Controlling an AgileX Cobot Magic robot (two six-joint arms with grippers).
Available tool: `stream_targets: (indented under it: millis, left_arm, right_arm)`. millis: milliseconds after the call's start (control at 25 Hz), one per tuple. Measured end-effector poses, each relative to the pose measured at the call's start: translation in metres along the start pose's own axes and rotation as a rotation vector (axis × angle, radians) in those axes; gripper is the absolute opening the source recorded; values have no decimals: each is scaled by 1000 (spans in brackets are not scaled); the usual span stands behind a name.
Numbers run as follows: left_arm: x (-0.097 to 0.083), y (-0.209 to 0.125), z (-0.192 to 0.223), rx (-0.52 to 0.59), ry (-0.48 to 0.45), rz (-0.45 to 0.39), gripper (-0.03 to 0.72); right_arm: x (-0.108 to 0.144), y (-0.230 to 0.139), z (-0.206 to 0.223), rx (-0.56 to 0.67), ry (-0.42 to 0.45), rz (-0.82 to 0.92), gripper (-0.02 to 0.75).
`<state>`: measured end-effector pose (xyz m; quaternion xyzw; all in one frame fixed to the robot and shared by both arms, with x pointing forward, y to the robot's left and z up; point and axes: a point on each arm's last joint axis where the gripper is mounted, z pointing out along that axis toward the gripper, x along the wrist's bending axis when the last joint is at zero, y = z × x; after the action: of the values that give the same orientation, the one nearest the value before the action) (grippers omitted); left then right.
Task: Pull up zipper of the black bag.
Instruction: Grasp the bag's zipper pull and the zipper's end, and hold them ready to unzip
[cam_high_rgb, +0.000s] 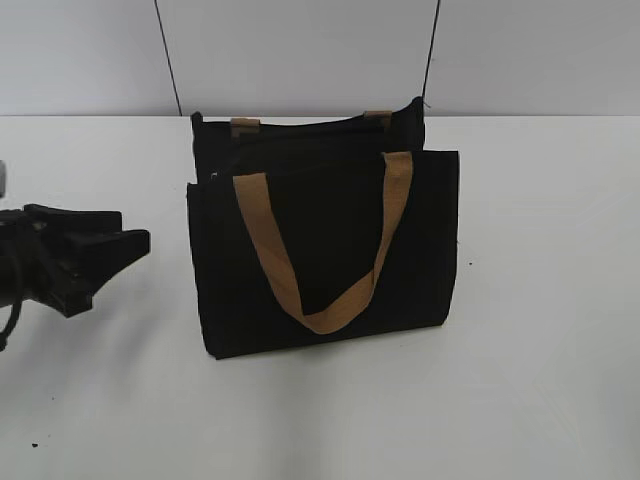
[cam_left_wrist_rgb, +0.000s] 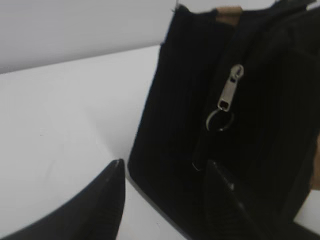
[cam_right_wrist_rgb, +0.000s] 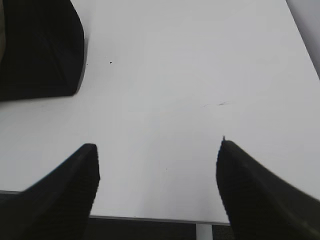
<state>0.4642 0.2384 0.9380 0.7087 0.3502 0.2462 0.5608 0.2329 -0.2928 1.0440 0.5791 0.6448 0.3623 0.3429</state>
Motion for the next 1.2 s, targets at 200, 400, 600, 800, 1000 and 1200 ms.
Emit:
stream_targets:
  millis: [200, 400, 600, 800, 1000, 1200]
  left_arm:
    - [9, -16, 29, 56, -136, 24, 398]
    - [20, -28, 53, 66, -191, 17, 388]
    - [19, -34, 77, 73, -270, 49, 367]
    - [15, -41, 94, 63, -321, 49, 364]
    - [13, -46, 106, 55, -333, 34, 310]
    - [15, -52, 111, 70, -315, 19, 73]
  right_arm:
    - [0, 0, 0, 0, 0, 0, 557]
    - [0, 0, 0, 0, 0, 0, 557]
    - [0, 0, 0, 0, 0, 0, 557]
    - [0, 0, 0, 0, 0, 0, 557]
    - [0, 0, 0, 0, 0, 0, 557]
    - [0, 0, 0, 0, 0, 0, 557]
